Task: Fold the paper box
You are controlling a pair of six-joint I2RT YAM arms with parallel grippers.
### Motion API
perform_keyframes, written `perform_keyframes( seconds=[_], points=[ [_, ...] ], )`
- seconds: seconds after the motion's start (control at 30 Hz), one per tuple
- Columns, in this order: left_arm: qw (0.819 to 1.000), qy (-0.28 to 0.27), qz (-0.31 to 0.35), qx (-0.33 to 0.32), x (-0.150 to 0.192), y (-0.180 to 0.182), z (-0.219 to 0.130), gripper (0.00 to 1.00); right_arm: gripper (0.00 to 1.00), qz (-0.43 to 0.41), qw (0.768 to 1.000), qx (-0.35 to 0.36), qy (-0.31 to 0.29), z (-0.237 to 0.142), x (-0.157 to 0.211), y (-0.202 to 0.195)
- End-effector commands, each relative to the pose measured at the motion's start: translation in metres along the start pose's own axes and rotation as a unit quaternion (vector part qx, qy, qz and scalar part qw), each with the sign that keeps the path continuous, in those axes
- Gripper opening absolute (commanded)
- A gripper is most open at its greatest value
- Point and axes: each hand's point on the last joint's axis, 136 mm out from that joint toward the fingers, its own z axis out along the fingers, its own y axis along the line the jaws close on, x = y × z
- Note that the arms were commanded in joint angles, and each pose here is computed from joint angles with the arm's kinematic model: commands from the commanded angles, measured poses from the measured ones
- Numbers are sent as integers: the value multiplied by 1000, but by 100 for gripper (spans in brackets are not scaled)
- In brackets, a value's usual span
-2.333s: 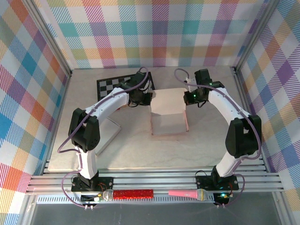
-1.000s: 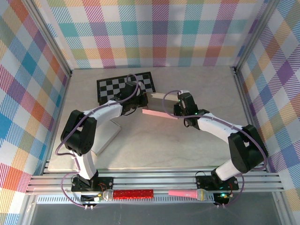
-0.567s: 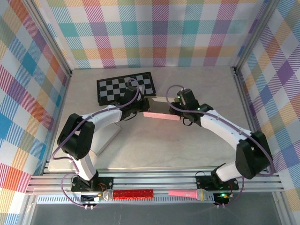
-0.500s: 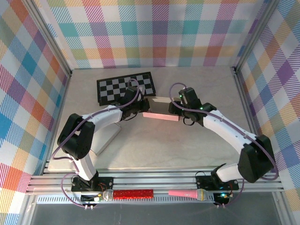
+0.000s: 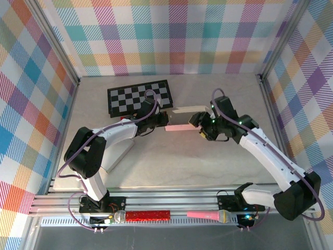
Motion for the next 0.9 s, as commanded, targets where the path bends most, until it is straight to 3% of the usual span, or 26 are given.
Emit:
perform_keyframes(
  seconds=[0.0,0.27,0.6,0.77,0.87],
  points=[
    [1000,27,-2,-9,21,2,-4,2,63,40,999,27,22,-12,0,3],
    [1000,26,4,-11,25,-6,-5,2,61,101,992,73,-29,-36,-29,2],
    [999,2,8,-40,32,-12,-12,3,52,311,949,39,-33,-3,-41,4],
    [998,-15,26,-64,40,-18,-15,2,51,300,950,-9,-89,-10,-68,14],
    [997,-16,38,-70,47,-19,-15,3,53,271,959,2,-80,-21,-75,10]
  ],
)
